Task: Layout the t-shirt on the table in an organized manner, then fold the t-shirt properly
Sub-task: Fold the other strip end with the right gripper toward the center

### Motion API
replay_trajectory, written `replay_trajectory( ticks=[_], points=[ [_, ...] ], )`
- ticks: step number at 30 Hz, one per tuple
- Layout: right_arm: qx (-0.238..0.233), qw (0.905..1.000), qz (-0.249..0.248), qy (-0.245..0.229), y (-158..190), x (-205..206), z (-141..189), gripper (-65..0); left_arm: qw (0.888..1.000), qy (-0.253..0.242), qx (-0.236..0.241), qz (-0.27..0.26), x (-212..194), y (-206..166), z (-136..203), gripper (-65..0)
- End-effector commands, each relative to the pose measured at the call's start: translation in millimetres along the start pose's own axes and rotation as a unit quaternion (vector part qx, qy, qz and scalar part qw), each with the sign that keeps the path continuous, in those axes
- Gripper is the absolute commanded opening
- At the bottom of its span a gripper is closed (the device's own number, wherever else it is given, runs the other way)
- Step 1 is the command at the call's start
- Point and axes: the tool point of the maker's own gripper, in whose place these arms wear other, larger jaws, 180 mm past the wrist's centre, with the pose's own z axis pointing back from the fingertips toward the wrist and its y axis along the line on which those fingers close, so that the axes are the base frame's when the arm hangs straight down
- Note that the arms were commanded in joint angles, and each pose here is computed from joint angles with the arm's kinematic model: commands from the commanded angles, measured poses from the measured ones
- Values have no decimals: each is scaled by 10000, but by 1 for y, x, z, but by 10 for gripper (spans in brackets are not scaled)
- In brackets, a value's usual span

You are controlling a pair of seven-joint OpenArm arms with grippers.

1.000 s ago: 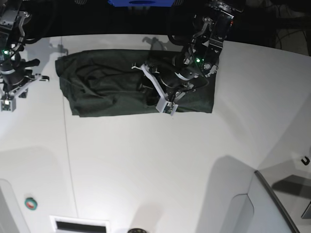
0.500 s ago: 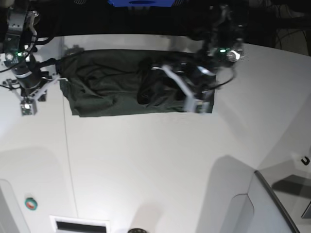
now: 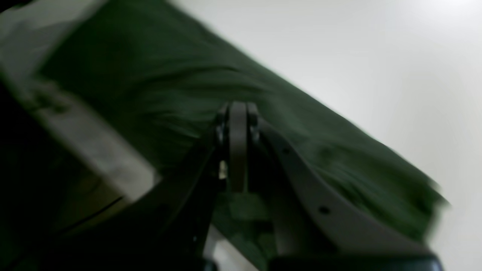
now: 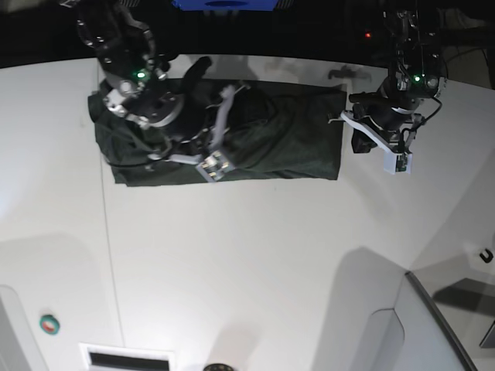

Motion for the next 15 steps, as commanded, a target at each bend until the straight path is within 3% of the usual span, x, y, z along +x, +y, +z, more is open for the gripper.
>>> replay_trajectory(
  ticks=[1,7,15],
  points=[
    [-17,9999,73,-73,-2,10,-6,-650,9998,-177,26,-16,9,4,3,-650],
    [-15,9978,-394,527,-13,-14,-46,-650,9983,53,563,-160,-7,55,22,-650],
    [-610,9901,-803,979,-67,-61,-30,-650,9910,159,1302,-256,-16,125,47,-650]
  ],
)
